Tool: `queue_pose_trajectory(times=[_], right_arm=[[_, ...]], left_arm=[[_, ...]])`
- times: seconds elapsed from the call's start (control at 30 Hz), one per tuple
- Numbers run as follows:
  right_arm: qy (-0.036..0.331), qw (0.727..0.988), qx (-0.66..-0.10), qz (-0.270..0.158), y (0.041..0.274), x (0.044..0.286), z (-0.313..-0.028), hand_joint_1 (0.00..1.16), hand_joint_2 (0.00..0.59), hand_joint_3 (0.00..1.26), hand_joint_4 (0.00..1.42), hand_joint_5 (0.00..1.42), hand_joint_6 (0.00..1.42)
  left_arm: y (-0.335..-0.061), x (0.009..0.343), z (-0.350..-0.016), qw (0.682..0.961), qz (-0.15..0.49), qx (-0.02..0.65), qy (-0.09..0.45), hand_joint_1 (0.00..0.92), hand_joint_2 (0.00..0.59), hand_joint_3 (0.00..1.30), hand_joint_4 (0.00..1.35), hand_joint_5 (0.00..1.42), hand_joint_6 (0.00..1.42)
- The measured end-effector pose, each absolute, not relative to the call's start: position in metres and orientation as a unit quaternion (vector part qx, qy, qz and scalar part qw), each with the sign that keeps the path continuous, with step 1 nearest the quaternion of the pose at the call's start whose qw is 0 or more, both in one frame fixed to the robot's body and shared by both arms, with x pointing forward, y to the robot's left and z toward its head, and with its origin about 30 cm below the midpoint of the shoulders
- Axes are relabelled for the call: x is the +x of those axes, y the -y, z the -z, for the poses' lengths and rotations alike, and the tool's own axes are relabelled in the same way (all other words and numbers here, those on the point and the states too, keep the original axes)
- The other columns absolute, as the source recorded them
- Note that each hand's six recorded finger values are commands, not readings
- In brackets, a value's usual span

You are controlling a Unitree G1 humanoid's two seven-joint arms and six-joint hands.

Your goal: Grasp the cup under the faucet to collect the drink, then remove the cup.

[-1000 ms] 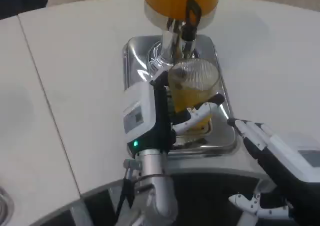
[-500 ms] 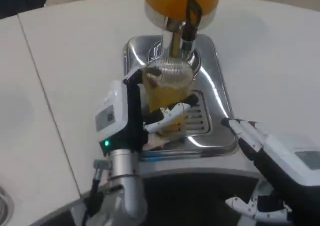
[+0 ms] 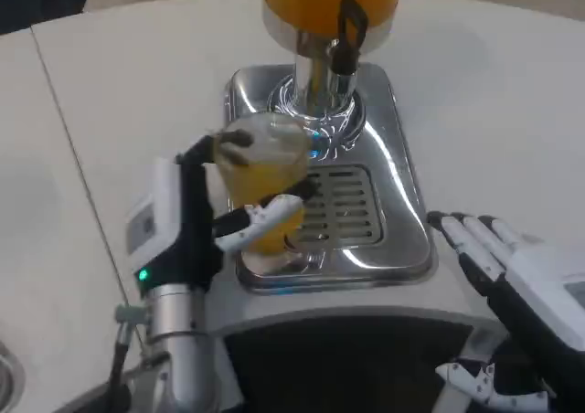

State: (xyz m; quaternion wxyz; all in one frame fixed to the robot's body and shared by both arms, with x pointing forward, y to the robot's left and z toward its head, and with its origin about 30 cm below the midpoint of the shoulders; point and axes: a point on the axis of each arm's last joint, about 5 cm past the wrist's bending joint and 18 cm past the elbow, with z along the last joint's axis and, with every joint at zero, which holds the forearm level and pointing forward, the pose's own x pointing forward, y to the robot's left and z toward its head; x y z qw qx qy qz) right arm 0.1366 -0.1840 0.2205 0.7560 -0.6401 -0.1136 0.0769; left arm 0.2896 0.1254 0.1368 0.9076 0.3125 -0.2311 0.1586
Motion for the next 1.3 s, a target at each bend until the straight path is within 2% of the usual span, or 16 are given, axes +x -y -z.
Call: queue_pose_trajectory(times=[0.17,0.3,0.77,1.13,1.3], right_arm=[[0.119,0.750,-0.648,-0.062,0.185,0.138,-0.219,0.57,0.387,0.00,0.00,0.00,0.05],[0.111,0.750,-0.649,-0.064,0.186,0.142,-0.217,0.57,0.387,0.00,0.00,0.00,0.04],[0.116,0.738,-0.663,-0.050,0.188,0.145,-0.212,0.55,0.390,0.00,0.00,0.00,0.02],[0.148,0.732,-0.663,-0.041,0.186,0.156,-0.215,0.54,0.398,0.00,0.00,0.00,0.02],[0.160,0.730,-0.664,-0.035,0.186,0.153,-0.213,0.52,0.410,0.00,0.00,0.00,0.00]], left_arm=[[-0.138,0.283,-0.139,0.915,-0.161,0.293,0.227,0.597,0.015,1.12,1.07,1.42,1.42],[-0.141,0.277,-0.140,0.916,-0.155,0.283,0.238,0.595,0.014,1.12,1.07,1.42,1.42],[-0.148,0.257,-0.142,0.920,-0.136,0.261,0.261,0.592,0.013,1.13,1.07,1.42,1.42],[-0.161,0.222,-0.143,0.909,-0.100,0.274,0.298,0.592,0.012,1.13,1.07,1.42,1.42],[-0.166,0.209,-0.145,0.903,-0.087,0.282,0.314,0.594,0.013,1.13,1.07,1.42,1.42]])
